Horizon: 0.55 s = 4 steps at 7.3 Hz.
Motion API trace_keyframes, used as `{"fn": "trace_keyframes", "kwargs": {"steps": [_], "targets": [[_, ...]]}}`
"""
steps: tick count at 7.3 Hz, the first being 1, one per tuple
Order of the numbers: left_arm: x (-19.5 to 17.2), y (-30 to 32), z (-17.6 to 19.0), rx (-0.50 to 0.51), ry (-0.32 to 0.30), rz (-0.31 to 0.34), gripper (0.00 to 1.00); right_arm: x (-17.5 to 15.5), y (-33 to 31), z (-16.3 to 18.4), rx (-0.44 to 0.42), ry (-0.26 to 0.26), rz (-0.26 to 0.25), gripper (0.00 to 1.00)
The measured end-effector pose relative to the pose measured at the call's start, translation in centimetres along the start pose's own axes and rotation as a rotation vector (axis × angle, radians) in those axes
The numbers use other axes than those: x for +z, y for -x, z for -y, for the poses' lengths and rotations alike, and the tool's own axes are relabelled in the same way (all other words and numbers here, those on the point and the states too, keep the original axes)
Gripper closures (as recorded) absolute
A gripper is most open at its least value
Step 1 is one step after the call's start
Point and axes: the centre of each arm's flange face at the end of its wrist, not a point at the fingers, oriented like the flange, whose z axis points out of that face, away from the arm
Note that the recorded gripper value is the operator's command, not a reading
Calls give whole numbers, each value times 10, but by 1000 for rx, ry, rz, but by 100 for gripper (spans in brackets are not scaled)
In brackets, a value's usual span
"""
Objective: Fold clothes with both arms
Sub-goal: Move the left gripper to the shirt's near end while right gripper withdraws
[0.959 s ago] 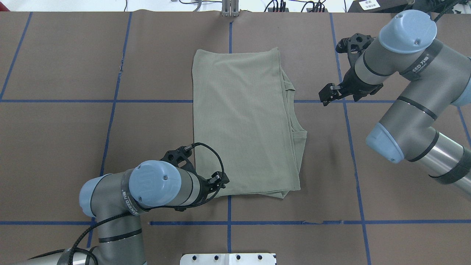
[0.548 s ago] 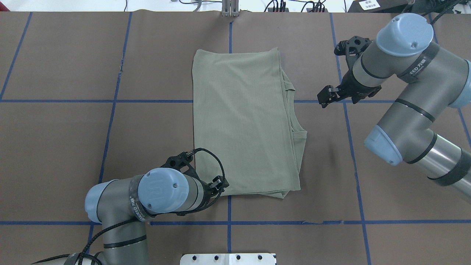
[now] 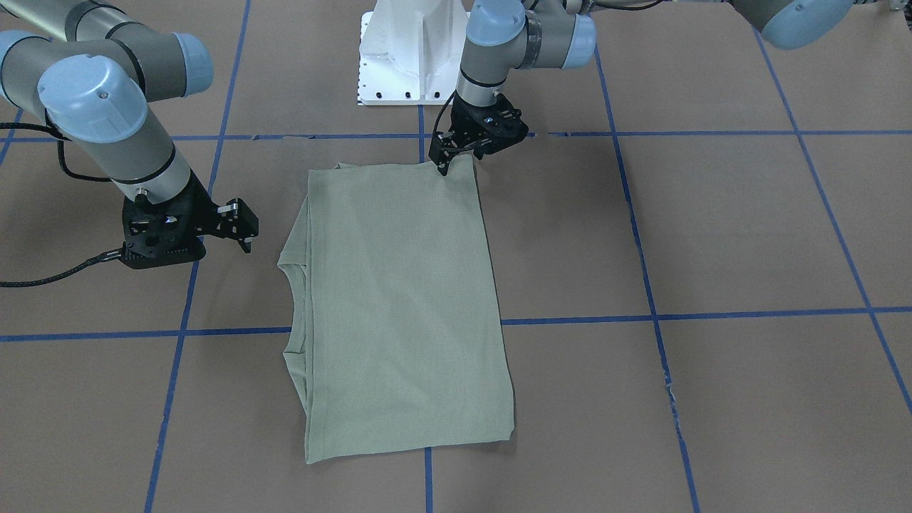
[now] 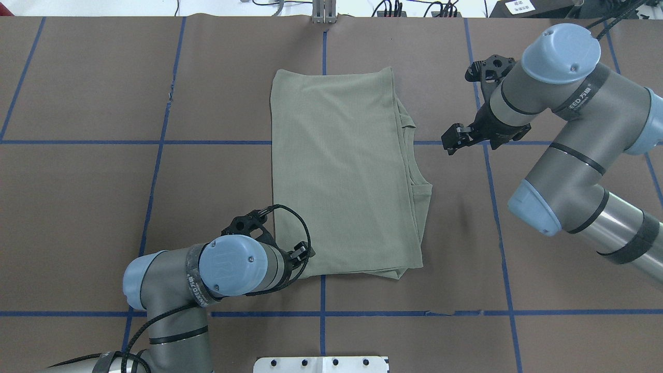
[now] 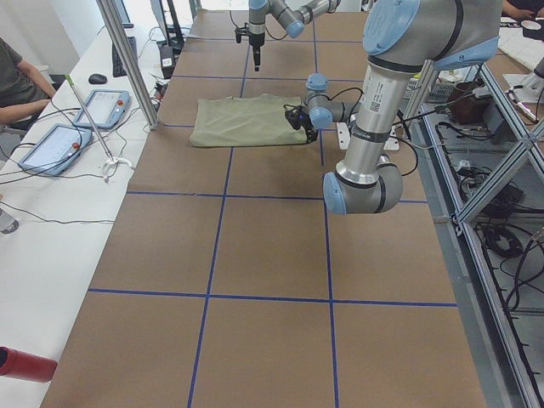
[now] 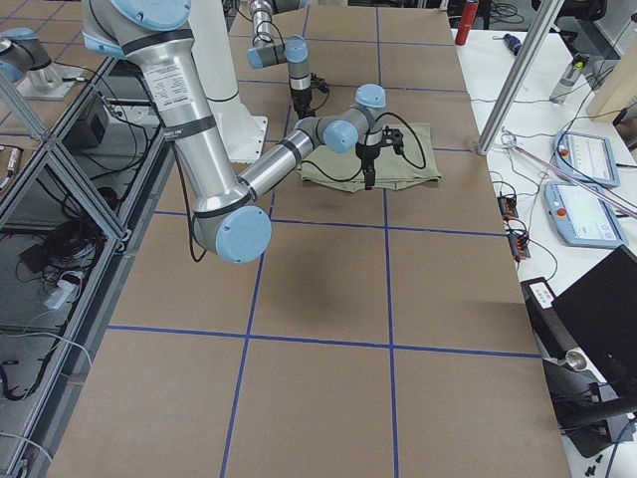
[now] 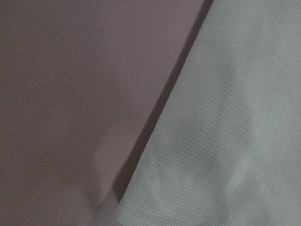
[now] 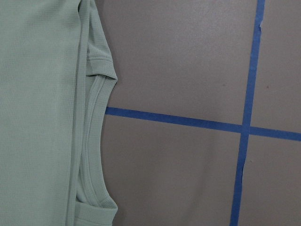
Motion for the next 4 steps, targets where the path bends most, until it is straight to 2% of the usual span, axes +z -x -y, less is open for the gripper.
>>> {"fn": "trace_keyframes", "kwargs": {"steps": [3,4], "targets": [[-2,-3,0,1,1,-6,36,3,-2,-1,2,4,-4,0],[-4,-3,0,1,3,-9,45,3,-2,-1,2,4,-5,0]]}}
